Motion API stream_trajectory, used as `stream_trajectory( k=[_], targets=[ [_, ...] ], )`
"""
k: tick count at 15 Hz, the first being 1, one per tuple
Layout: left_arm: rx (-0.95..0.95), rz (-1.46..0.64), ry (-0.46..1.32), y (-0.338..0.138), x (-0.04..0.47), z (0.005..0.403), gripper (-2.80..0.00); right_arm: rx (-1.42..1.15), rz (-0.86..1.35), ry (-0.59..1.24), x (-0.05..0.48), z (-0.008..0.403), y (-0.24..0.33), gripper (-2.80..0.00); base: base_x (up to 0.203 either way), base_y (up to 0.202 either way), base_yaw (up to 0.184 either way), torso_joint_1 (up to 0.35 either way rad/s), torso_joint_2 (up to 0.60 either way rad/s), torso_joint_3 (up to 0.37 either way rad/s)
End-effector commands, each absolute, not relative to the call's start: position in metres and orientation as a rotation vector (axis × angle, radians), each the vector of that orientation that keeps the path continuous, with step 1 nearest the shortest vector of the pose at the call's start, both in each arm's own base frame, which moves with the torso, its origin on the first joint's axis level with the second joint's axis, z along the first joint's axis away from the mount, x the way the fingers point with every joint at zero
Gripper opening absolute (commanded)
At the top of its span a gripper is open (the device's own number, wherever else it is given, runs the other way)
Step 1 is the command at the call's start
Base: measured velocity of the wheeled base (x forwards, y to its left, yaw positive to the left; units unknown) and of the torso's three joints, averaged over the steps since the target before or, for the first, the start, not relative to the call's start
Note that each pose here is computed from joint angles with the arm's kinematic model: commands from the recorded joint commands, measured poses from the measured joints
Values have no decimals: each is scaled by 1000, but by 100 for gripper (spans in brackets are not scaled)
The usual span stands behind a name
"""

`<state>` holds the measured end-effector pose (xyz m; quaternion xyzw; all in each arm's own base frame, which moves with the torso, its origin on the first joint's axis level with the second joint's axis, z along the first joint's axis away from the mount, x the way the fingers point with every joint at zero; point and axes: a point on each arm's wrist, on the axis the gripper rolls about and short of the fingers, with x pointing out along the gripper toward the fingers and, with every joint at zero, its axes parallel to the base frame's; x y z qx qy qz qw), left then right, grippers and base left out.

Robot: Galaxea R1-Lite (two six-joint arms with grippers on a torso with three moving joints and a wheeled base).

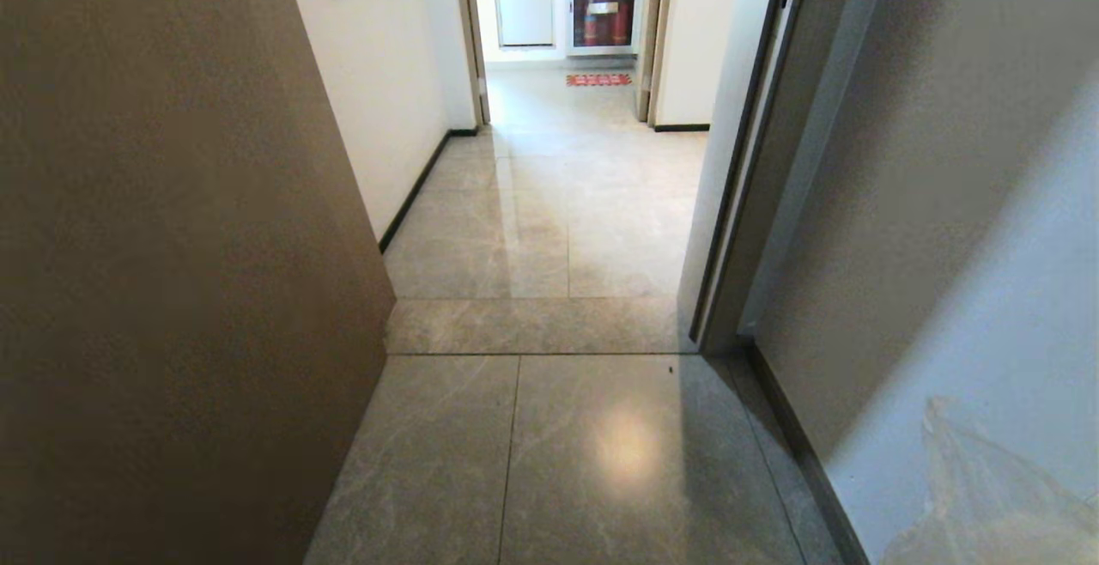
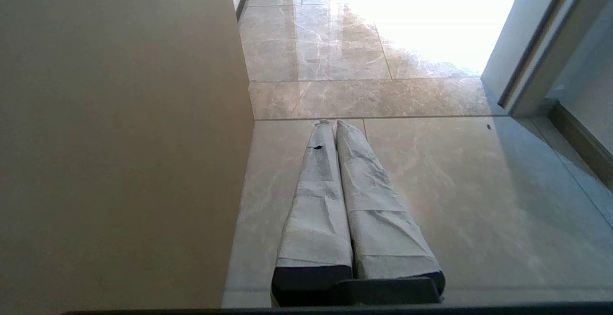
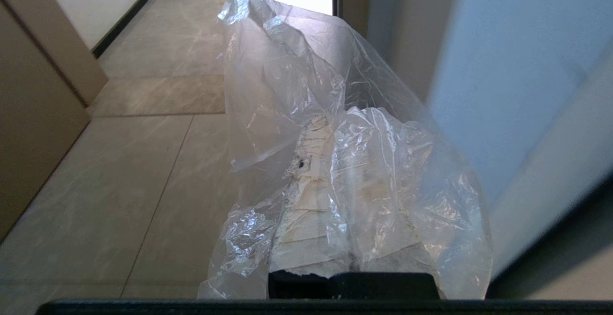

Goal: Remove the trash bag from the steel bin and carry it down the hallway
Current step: Put the trash bag at the door

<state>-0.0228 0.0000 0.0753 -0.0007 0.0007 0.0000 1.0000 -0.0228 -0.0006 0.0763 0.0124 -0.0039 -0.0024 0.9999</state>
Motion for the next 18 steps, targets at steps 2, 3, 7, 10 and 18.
stream_trajectory(
  k=[2,3,7,10,18],
  targets=[
    [-2,0,2,0,-23,75,-280,25,-3,-5,-23,76,-1,-280,192,0,1,2,-1,3],
    [-2,0,2,0,-23,75,-280,25,-5,-5,-23,76,-1,-280,191,0,0,8,7,0],
    [-2,0,2,0,-23,75,-280,25,-5,-5,-23,76,-1,-280,192,0,1,0,1,0],
    [-2,0,2,0,-23,75,-280,25,-4,-5,-23,76,-1,-280,191,0,1,2,3,2],
    [-2,0,2,0,-23,75,-280,25,-5,-5,-23,76,-1,-280,86,0,0,0,2,1]
  ],
)
